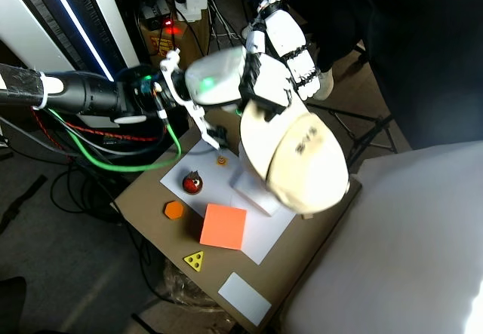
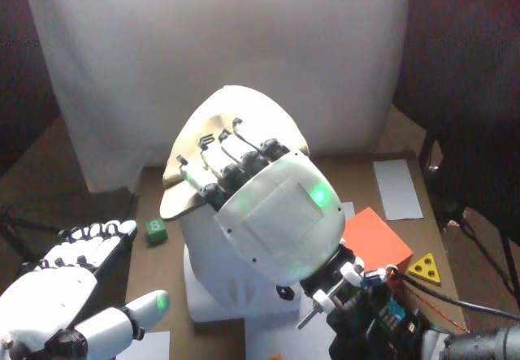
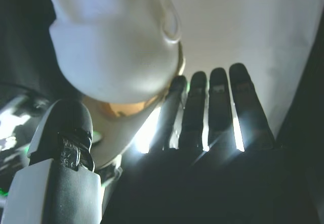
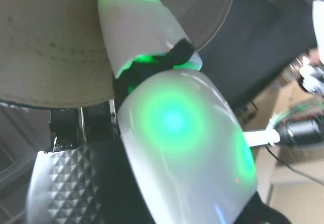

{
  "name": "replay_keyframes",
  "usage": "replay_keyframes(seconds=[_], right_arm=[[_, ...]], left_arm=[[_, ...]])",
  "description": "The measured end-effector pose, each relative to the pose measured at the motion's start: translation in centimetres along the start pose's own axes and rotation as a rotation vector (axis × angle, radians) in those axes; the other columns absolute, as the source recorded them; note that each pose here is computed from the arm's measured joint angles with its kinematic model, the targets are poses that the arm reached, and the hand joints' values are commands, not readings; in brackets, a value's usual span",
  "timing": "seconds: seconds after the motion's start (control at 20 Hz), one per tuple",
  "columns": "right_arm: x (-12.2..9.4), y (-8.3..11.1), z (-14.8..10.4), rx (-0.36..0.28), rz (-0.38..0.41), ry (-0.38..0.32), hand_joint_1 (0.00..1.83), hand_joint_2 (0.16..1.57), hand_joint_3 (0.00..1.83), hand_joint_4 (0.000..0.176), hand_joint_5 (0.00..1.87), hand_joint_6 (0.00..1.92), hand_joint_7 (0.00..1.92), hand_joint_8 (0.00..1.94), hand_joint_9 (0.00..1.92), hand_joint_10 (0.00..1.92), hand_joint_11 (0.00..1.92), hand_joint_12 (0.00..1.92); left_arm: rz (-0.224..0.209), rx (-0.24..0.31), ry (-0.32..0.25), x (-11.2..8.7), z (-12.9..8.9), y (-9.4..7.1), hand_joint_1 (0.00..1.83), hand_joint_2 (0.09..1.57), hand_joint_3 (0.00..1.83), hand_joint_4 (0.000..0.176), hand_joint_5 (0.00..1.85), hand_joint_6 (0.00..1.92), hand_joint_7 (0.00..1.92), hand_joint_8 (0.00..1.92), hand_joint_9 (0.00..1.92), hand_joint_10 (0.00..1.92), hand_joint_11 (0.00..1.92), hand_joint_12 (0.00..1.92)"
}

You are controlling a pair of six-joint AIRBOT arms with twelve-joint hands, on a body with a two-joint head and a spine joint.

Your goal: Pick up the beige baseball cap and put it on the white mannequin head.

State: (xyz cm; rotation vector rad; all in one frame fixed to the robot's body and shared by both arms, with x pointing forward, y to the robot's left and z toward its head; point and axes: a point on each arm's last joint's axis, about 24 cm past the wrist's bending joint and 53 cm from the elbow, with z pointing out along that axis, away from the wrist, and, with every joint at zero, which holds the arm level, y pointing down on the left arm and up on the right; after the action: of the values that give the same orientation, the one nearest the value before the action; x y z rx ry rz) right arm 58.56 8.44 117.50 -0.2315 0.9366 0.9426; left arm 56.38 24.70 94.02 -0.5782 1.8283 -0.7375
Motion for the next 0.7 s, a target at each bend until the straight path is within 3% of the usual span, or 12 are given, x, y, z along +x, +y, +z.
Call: replay_keyframes(seconds=[0.25,0.4,0.7], right_arm=[[0.6,0.9,-1.3,-0.006,0.009,0.036,1.49,1.13,0.00,0.000,0.82,0.91,0.95,0.93,0.96,1.16,0.78,1.72],[1.4,1.5,-2.2,-0.027,0.014,0.075,1.49,1.13,0.00,0.000,0.82,0.91,0.94,0.93,0.97,1.15,0.78,1.72],[3.1,1.3,-2.8,-0.017,0.050,0.153,1.49,1.13,0.00,0.000,0.82,0.91,0.94,0.93,0.97,1.15,0.78,1.72]], left_arm=[[-0.012,-0.010,-0.013,-0.1,-0.3,0.2,0.00,1.18,0.00,0.000,0.00,0.00,0.00,0.00,0.00,0.00,0.00,0.10],[-0.013,-0.013,-0.014,-0.1,-0.3,0.3,0.00,1.18,0.00,0.000,0.01,0.00,0.02,0.00,0.01,0.00,0.00,0.19],[-0.019,-0.026,-0.023,-0.4,-0.3,0.6,0.00,1.17,0.00,0.000,0.00,0.00,0.01,0.00,0.00,0.00,0.00,0.17]])
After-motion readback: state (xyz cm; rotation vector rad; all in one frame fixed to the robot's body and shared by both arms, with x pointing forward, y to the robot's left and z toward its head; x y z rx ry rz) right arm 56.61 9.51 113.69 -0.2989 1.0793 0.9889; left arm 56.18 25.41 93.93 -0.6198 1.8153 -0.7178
